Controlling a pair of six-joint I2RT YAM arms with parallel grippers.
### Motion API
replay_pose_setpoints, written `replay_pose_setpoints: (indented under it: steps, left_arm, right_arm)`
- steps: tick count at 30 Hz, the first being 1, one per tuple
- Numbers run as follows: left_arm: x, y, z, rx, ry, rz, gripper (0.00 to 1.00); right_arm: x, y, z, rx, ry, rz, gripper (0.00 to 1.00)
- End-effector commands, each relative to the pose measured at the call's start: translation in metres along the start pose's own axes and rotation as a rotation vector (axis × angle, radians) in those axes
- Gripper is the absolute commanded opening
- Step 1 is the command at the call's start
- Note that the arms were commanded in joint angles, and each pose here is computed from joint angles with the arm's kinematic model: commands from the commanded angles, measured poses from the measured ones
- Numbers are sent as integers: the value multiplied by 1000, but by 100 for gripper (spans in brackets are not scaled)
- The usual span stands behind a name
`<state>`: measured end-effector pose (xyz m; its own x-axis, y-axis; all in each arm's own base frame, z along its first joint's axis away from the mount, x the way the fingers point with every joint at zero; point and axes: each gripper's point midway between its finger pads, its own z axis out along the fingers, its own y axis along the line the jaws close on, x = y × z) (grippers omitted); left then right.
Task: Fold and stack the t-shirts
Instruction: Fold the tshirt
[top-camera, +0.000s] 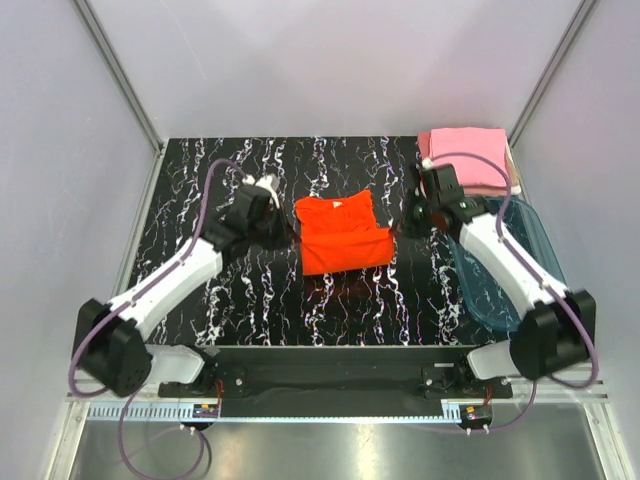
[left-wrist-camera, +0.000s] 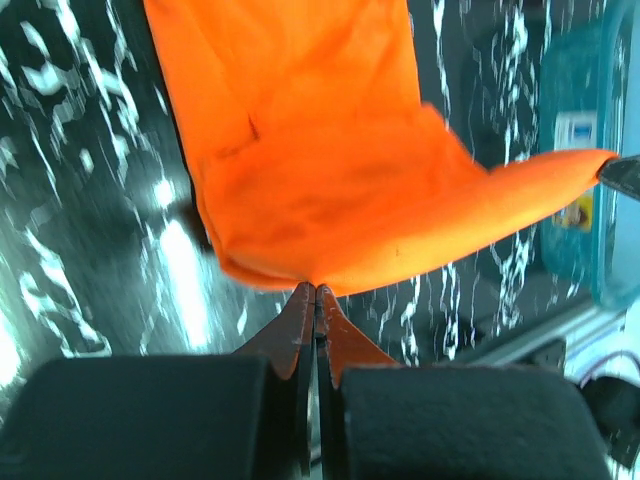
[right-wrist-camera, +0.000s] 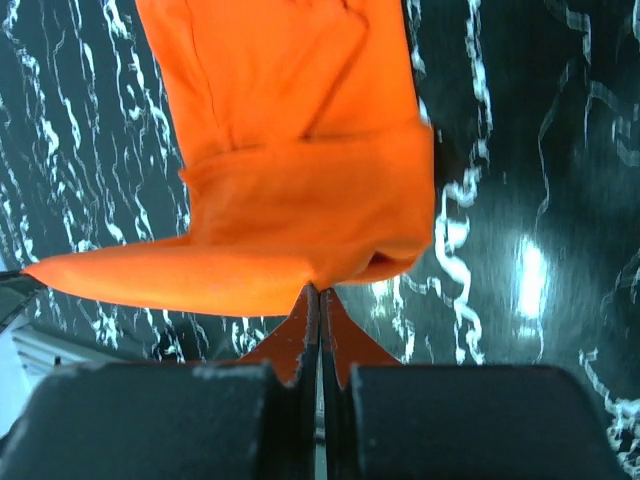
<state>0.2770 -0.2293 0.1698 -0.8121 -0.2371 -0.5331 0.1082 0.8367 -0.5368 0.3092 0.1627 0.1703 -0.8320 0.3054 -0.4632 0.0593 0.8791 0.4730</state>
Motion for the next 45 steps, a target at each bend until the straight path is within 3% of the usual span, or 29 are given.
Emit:
replay_pose_setpoints:
  steps: [1,11,19,21,23,26,27,31,35,38,45]
  left_arm:
    - [-43,-13,4,81,-41,46,0]
    - [-153,2,52,120,-102,28,0]
    - [-196,46,143,118,-49,9,0]
    - [-212,56,167,130,-57,26,8]
    - [-234,51,175,174,-89,59,20]
    - [-241,66,193,204,-75,37,19]
    - [-244,75,194,200,-74,22,24]
    - [-241,74,176,188,-81,47,26]
    - [-204,55,162,237,2,48,24]
    - [-184,26,148,246,1,121,24]
    - [-170,26,182,282,42,108,25]
  right_arm:
    - [-41,16,18,1,-49,-89,0]
    - [-129,38,76,-14,-54,-121,0]
    - [-169,28,161,-85,4,-87,4]
    - [-171,27,180,-120,31,-88,7]
    - [-178,20,203,-124,31,-89,16]
    - [-187,16,215,-135,33,-77,35]
    - [-189,14,214,-121,29,-73,36]
    - [-188,10,185,-74,18,-86,44]
    - [-166,10,163,-83,62,-104,38]
    - [-151,17,154,-141,78,-100,26]
    - [-139,27,179,-275,132,-91,18]
